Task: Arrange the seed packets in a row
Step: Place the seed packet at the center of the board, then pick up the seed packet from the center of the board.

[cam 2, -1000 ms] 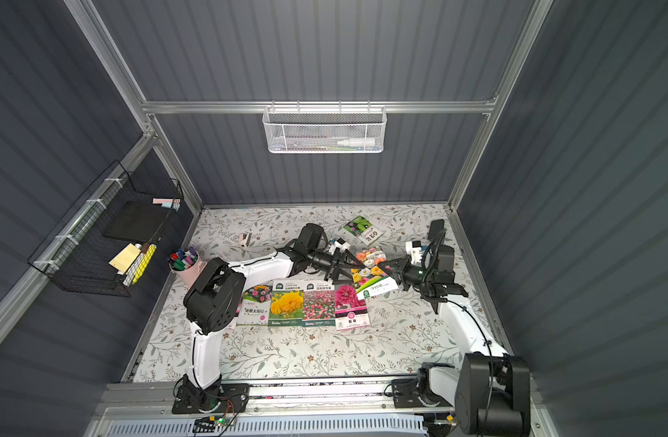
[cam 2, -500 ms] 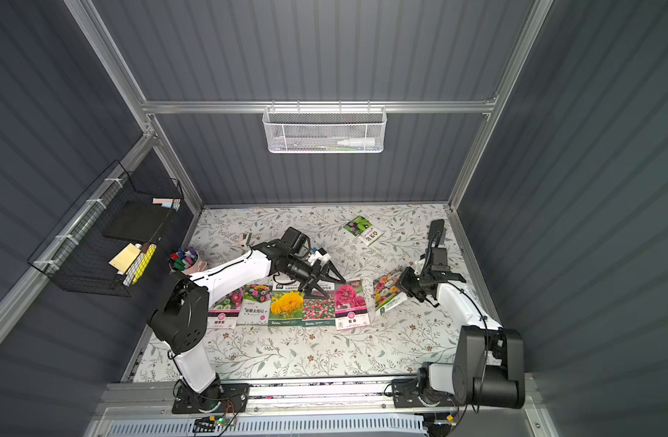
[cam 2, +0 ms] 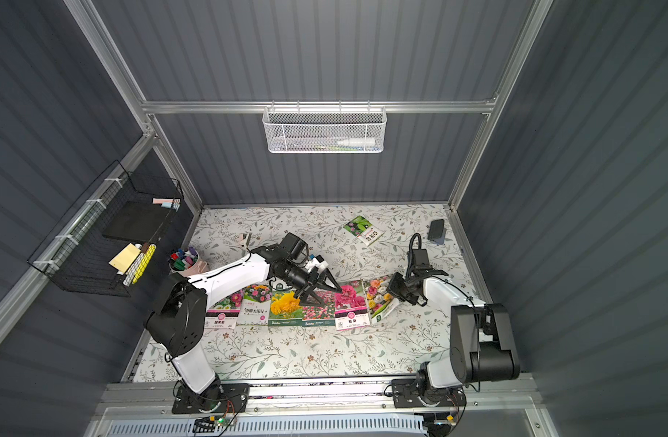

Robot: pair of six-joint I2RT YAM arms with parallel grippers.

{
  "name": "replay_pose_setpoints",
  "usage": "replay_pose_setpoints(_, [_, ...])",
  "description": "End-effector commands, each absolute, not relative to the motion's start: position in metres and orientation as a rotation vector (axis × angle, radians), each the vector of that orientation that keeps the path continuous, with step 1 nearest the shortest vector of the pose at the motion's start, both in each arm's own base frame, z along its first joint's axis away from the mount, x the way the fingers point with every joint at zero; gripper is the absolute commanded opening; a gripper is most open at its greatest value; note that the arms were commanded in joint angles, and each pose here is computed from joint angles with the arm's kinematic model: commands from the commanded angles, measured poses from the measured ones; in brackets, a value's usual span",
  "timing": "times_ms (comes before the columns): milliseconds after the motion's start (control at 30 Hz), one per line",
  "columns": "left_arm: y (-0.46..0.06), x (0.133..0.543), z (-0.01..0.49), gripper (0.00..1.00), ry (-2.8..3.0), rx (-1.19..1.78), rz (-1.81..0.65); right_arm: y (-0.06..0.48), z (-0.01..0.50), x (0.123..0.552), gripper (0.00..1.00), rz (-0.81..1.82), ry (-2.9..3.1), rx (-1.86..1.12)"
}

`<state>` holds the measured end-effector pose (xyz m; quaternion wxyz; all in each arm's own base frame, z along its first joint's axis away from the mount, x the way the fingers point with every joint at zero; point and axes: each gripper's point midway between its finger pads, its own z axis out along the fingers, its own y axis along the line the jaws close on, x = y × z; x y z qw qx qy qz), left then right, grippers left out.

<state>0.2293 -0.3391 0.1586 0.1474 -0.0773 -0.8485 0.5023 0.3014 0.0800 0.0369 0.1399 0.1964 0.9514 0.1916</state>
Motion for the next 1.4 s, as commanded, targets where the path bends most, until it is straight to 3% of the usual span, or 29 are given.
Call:
replay_pose_setpoints(0, [-0.332, 0.221, 0.167, 0.99, -2.459, -0.273, 1.449, 0.069, 0.03, 0.304, 0.0, 0.462, 2.738, 0.618])
replay_pose_setpoints(33, [-0.331, 0.219, 0.167, 0.99, -2.461, -0.278, 1.445, 0.07, 0.03, 0.303, 0.0, 0.467, 2.74, 0.621])
replay_pose_setpoints(67, [-0.331, 0.218, 0.168, 0.99, -2.462, -0.287, 1.445, 0.071, 0.029, 0.303, 0.06, 0.469, 2.743, 0.621])
replay_pose_setpoints(200, [-0.33, 0.218, 0.169, 1.0, -2.469, -0.301, 1.439, 0.067, 0.029, 0.299, 0.5, 0.434, 2.749, 0.641])
replay_pose_setpoints(500, [-0.331, 0.223, 0.164, 0.99, -2.485, -0.286, 1.402, 0.044, 0.052, 0.289, 0.81, 0.259, 2.718, 0.689])
replay_pose_setpoints(633, [-0.331, 0.237, 0.158, 0.99, -2.558, -0.28, 1.303, 0.049, 0.066, 0.31, 0.89, 0.297, 2.665, 0.669])
replay_pose_setpoints(800, [-0.344, 0.291, 0.128, 0.99, -2.738, -0.204, 1.205, 0.066, 0.069, 0.358, 0.99, 0.398, 2.676, 0.688])
replay_pose_setpoints(1200, [-0.366, 0.423, 0.069, 1.0, -3.095, -0.326, 0.982, 0.088, 0.087, 0.523, 0.99, 0.6, 2.589, 0.661])
replay_pose_setpoints(1367, [-0.363, 0.48, 0.037, 1.0, -3.32, -0.285, 0.963, 0.103, 0.077, 0.562, 0.99, 0.726, 2.616, 0.654])
